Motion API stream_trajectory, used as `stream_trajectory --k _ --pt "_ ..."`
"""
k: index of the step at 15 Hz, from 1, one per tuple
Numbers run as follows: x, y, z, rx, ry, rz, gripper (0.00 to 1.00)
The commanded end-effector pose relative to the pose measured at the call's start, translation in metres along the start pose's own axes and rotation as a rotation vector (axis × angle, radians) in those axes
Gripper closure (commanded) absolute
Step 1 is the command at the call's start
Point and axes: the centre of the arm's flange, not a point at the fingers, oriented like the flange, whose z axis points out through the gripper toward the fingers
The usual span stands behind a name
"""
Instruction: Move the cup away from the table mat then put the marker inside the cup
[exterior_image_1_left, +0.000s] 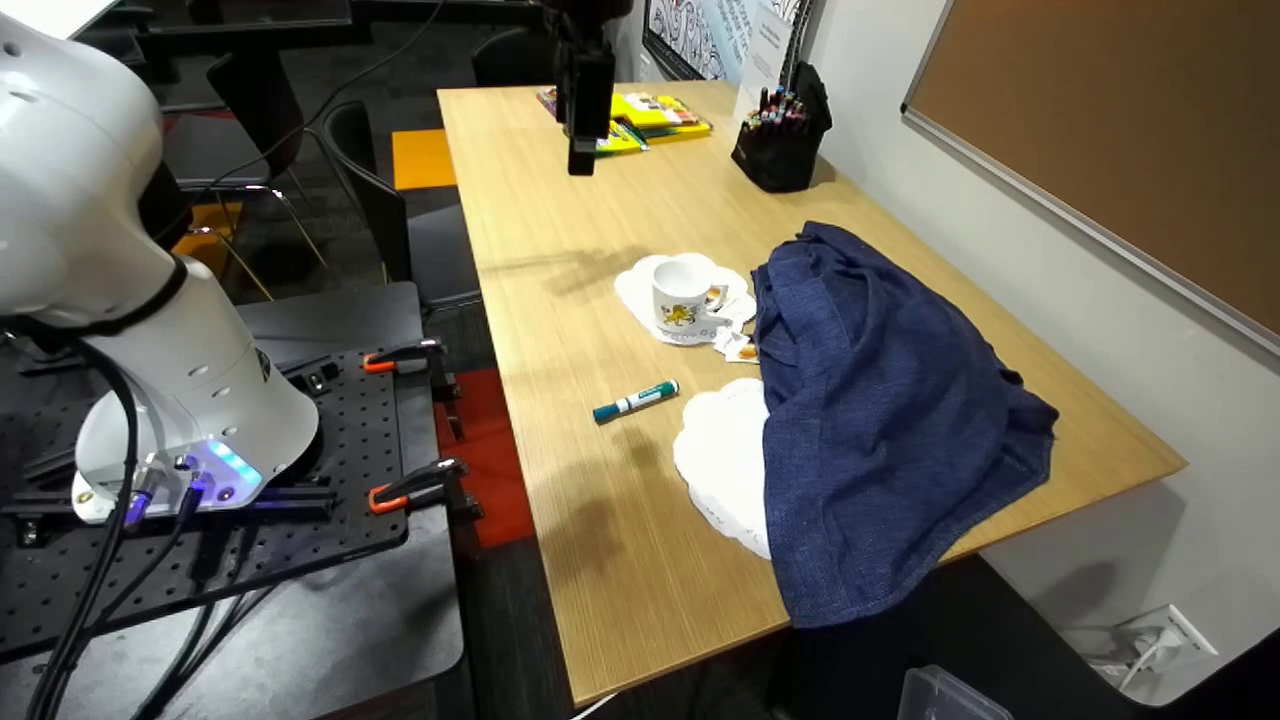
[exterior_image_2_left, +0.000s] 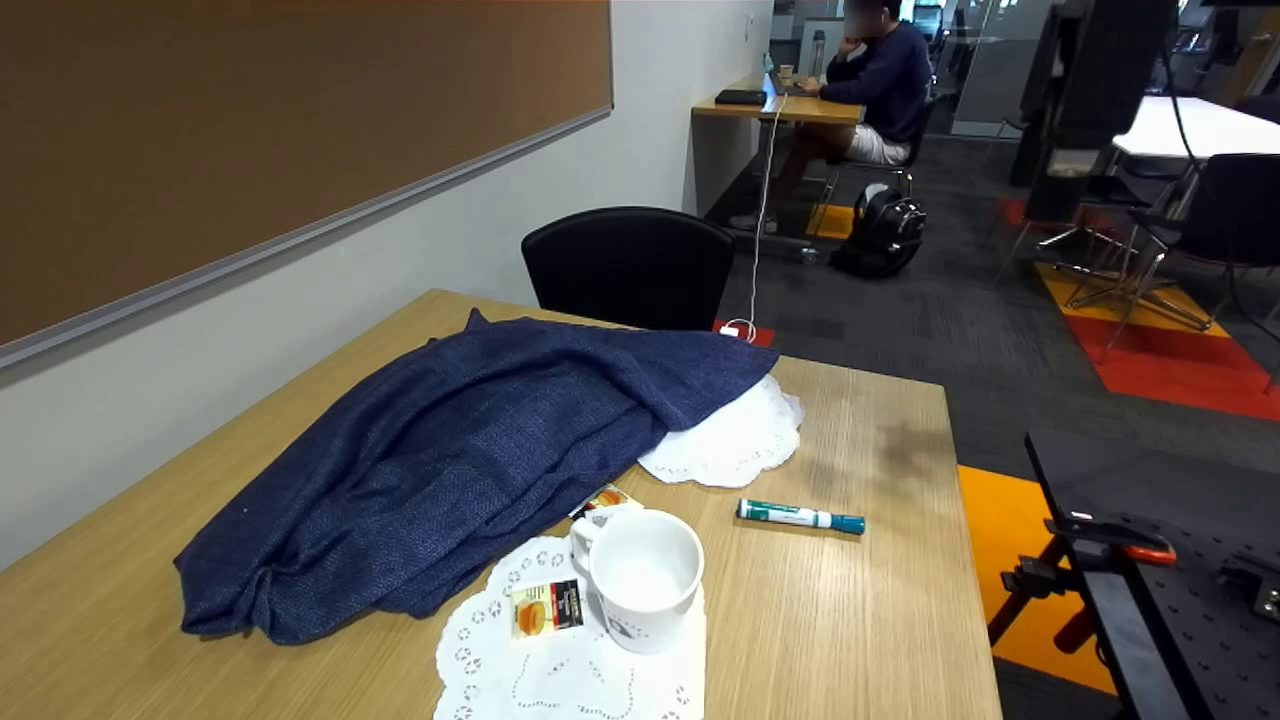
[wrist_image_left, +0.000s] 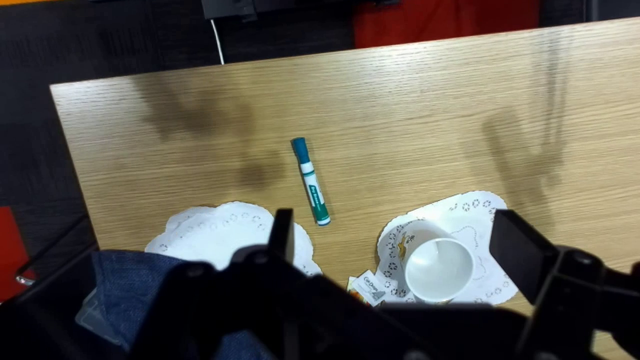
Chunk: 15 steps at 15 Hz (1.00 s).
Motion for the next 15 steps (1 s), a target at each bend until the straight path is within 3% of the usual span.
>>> stream_trajectory --k 1,4,9,15 --pt "0.016 -0.04 0.037 -0.019 0.013 0.077 0.0" --pt "0.023 -0.07 0.065 -0.046 0.0 0.163 0.0" --pt "0.028 -0.108 0.103 -0.096 0.046 0.43 0.0" --pt "0.036 -0.113 0.147 -0.003 0.091 0.692 0.0"
